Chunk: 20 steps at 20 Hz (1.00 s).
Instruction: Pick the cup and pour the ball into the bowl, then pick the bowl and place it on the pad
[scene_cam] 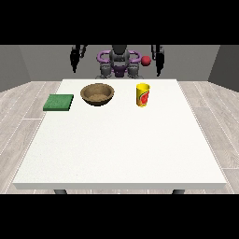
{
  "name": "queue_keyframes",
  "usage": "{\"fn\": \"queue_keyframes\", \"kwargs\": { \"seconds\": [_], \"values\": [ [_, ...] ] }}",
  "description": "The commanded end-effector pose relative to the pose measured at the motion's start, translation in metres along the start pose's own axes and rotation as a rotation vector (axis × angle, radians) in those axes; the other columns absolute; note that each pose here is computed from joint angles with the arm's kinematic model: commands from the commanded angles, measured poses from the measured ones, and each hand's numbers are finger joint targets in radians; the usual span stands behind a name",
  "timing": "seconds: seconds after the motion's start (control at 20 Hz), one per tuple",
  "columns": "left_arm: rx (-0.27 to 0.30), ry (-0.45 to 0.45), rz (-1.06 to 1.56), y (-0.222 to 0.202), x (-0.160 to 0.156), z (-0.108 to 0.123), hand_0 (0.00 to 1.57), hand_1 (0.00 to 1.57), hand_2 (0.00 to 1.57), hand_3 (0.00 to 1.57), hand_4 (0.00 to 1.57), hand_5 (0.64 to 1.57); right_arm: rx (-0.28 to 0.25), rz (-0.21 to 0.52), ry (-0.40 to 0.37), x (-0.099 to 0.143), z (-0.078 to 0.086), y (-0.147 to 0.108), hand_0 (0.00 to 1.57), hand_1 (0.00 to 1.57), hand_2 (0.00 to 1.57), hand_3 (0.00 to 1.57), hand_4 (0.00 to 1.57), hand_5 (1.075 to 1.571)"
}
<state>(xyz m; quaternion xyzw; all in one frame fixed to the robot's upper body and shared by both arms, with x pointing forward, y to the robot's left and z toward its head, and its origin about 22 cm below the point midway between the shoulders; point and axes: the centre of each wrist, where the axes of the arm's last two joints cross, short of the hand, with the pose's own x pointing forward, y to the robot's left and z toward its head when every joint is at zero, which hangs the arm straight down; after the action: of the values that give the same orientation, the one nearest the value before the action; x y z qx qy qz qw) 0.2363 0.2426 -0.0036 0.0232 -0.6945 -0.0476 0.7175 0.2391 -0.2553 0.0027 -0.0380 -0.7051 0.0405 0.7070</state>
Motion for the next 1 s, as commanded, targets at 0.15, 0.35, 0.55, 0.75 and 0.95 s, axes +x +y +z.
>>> {"fn": "queue_keyframes", "kwargs": {
  "seconds": [0.15,0.35,0.55,0.75,0.95],
  "values": [
    [0.01,-0.026,-0.013,0.008,0.025,-0.001,0.0,0.0,0.0,0.0,0.66,1.566,-0.001,0.034,-0.017,0.025,-0.001,-0.012,0.0,0.0,0.0,0.0,0.87,1.533],
    [0.077,0.109,0.223,-0.008,0.036,0.001,0.0,0.0,0.0,0.0,0.64,1.565,0.014,-0.178,0.153,0.032,0.013,-0.001,0.0,0.0,0.0,0.0,0.87,1.539],
    [0.055,0.138,0.238,-0.027,0.075,0.001,0.0,0.0,0.0,0.0,0.64,1.564,-0.032,-0.188,0.183,0.061,0.014,0.015,0.0,0.0,0.0,0.0,0.86,1.532],
    [0.049,0.019,0.21,-0.034,0.105,0.007,0.0,0.0,0.0,0.0,0.58,1.56,-0.057,-0.174,0.084,0.089,0.026,-0.011,0.0,0.0,0.0,0.0,0.79,1.548],
    [0.084,-0.121,0.156,-0.035,0.1,-0.017,0.0,0.0,0.0,0.0,0.6,1.556,-0.033,-0.141,-0.057,0.095,0.016,-0.012,0.0,0.0,0.0,0.0,0.76,1.551]
  ]
}}
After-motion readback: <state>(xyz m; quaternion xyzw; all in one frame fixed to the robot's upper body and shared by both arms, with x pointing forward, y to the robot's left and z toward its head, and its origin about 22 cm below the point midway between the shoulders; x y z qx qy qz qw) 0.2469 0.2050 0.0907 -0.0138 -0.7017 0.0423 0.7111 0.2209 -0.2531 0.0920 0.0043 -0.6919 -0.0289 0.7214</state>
